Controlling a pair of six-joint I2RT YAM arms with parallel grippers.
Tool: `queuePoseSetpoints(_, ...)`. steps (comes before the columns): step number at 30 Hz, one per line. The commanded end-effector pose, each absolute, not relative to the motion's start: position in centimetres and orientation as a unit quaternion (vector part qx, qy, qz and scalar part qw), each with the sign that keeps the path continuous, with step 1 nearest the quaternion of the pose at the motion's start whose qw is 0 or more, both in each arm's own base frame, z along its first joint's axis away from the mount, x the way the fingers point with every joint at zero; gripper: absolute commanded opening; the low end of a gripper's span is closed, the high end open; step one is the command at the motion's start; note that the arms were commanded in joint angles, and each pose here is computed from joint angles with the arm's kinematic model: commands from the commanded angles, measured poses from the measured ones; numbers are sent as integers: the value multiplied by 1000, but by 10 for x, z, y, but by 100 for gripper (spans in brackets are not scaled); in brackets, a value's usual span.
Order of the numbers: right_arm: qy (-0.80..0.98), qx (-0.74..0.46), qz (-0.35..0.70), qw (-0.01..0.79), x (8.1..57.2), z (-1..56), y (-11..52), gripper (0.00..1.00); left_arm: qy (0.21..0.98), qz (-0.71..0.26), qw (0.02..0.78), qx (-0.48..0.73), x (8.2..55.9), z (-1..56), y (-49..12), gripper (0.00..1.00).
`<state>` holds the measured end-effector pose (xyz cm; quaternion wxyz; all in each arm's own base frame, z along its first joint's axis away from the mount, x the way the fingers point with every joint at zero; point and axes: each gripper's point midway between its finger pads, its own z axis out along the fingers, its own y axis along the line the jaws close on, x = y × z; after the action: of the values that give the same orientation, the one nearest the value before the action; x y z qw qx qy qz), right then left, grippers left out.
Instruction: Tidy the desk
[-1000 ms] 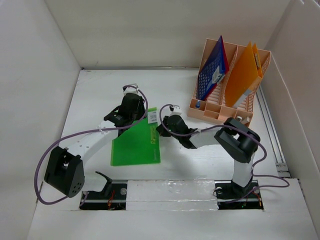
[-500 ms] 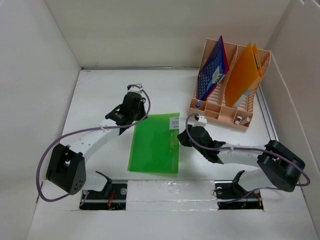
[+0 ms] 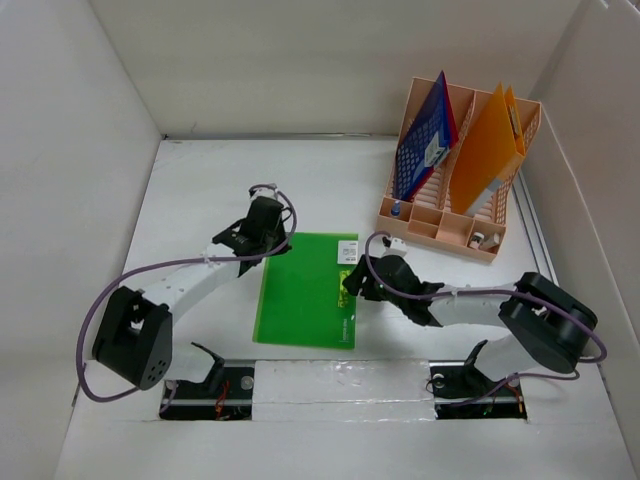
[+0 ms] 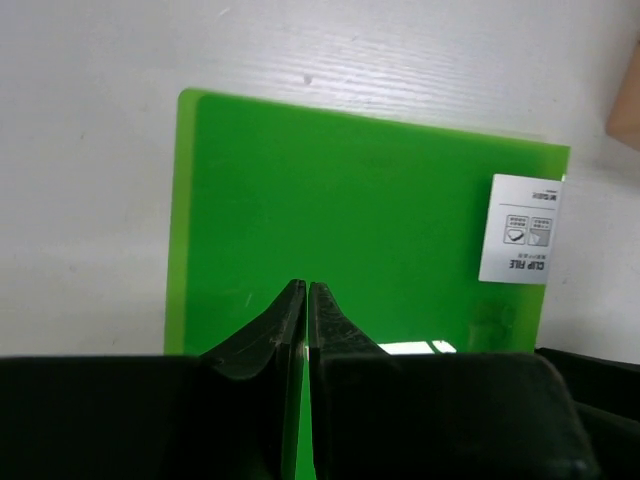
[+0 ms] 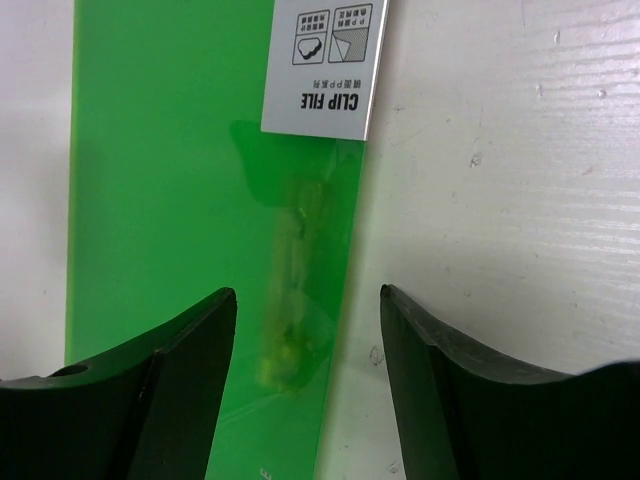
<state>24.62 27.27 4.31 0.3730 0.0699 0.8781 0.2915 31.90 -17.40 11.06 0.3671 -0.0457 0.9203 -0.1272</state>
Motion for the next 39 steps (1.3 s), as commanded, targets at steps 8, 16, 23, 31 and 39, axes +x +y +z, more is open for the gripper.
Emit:
queuePoseSetpoints(8, 878, 77, 316, 351, 246, 32, 275, 70, 890, -138, 373, -223, 288, 72, -134, 9)
queuePoseSetpoints(16, 878, 76, 335, 334, 244, 22, 269, 78, 886, -151, 343, -272, 283, 36, -124, 14)
queuePoseSetpoints(23, 880, 77, 340, 324, 247, 16, 268, 83, 883, -171, 344, -271, 287, 39, -122, 16)
queuePoseSetpoints(31, 878, 82, 342, 325, 256, 15, 270, 84, 894, -239, 293, -240, 293, 32, -148, 16)
queuePoseSetpoints(39, 875, 69, 366, 309, 257, 16, 280, 85, 899, -284, 226, -245, 281, 1, -159, 16)
